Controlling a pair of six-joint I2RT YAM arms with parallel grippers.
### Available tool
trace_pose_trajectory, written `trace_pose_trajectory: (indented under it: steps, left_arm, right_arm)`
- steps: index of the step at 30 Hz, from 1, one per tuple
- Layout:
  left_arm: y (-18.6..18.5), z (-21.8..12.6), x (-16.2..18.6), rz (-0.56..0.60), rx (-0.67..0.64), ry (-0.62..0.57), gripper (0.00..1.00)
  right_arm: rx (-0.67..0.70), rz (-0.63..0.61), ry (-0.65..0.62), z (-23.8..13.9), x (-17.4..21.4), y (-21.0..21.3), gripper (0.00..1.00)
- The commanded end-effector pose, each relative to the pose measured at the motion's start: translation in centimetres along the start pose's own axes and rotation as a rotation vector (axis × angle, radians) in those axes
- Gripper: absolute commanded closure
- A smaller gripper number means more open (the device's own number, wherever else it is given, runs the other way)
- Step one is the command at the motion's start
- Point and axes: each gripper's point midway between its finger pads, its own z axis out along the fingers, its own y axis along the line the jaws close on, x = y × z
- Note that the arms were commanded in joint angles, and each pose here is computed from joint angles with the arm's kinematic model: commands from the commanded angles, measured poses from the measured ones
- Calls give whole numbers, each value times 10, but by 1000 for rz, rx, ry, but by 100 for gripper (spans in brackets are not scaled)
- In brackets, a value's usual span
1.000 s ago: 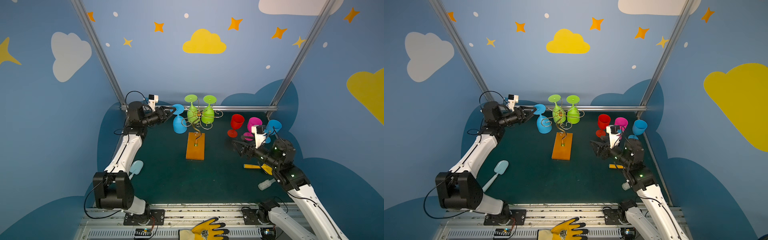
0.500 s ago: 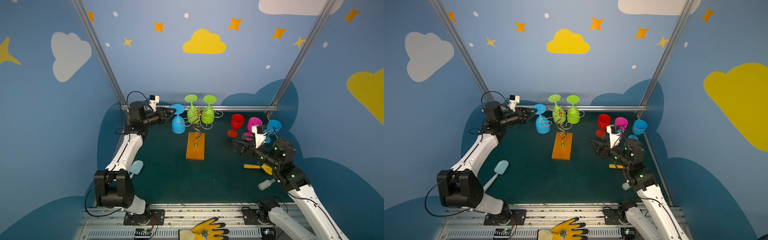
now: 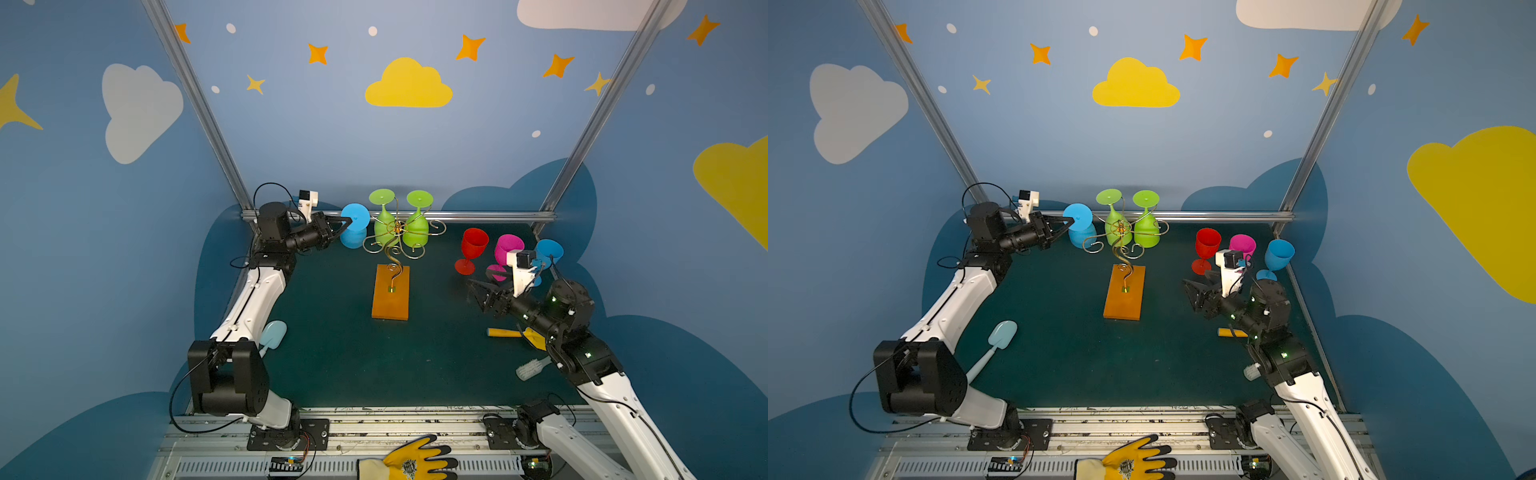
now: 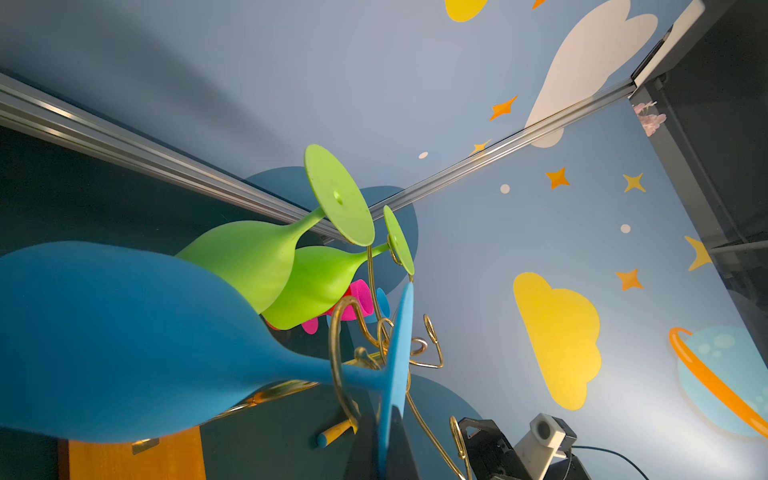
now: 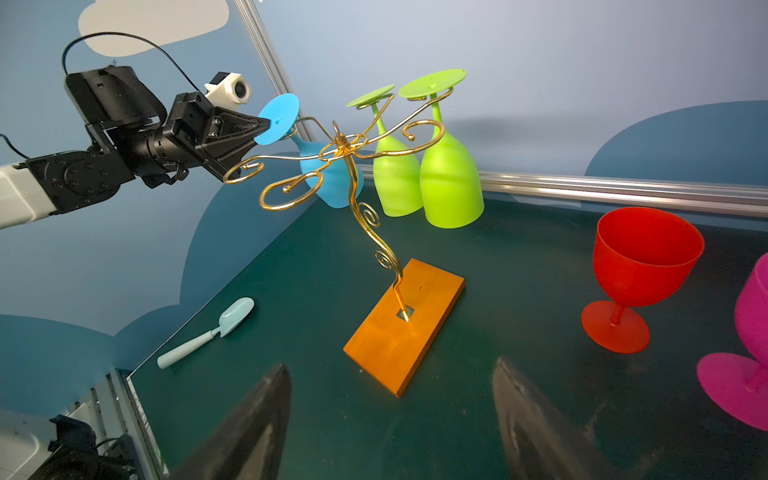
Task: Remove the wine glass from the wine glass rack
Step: 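Close the left gripper on the foot of the blue glass on the rack, then pull the blue glass off its rack hook with the left gripper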
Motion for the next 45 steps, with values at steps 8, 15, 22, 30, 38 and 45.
trace_pose_trajectory:
  steps: [8, 15, 22, 30, 38, 45]
  left_arm:
    - [-41, -11, -14, 42, 88, -44, 97]
    - [-34, -1, -20, 30, 80, -50, 97]
    - [-36, 14, -24, 38, 94, -42, 97]
    - [-34, 27, -14, 33, 101, 4, 97]
    - [-39, 20, 5, 53, 99, 56, 97]
    - [-35, 9, 18, 54, 78, 65, 97]
  right_arm:
    - [-2, -10, -53, -7, -17, 5, 24]
    - [-10, -7, -62, -10, -21, 8, 24]
    - [-7, -7, -66, -12, -23, 9, 24]
    - [-4, -11, -66, -14, -23, 9, 24]
    - [-5, -14, -71, -15, -24, 10, 24]
    - [-7, -9, -68, -13, -24, 10, 24]
